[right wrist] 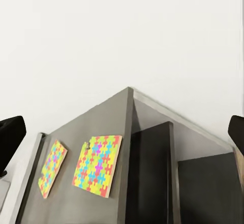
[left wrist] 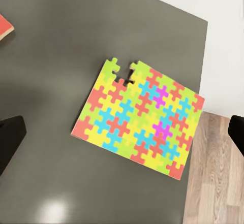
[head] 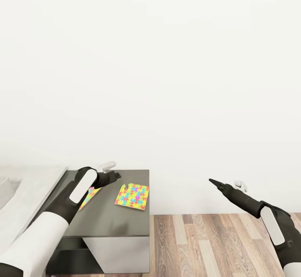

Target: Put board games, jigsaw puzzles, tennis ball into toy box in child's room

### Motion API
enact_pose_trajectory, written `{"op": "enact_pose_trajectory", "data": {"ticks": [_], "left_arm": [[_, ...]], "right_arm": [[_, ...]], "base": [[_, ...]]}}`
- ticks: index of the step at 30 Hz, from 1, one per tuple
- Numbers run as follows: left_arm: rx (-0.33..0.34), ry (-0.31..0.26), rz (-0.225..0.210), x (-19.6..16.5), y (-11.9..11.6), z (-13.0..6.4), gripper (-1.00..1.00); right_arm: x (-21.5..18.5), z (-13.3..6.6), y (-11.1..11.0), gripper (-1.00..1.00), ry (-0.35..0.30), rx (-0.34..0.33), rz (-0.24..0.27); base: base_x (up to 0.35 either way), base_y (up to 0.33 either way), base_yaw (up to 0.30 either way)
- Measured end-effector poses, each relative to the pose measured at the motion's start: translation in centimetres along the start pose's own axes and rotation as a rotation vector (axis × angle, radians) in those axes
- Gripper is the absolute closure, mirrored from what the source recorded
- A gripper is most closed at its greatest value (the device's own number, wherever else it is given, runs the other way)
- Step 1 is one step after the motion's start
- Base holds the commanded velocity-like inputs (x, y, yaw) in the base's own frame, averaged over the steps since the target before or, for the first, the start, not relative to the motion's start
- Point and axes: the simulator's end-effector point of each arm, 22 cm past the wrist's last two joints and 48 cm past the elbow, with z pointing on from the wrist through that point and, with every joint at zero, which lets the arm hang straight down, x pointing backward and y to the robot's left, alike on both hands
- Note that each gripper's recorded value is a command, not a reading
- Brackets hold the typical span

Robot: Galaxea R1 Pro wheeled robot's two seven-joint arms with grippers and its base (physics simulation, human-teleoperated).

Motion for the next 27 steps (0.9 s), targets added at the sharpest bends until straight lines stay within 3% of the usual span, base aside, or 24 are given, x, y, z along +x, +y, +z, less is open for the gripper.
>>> {"op": "enact_pose_trajectory", "data": {"ticks": [27], "left_arm": [[-0.011,0.015,0.005,0.56,0.42,0.74,-1.0]], "right_arm": [[0.52,0.27,-0.6,-1.0,0.011,0.007,0.007]], "base": [[0.047,-0.039,0.0]]}}
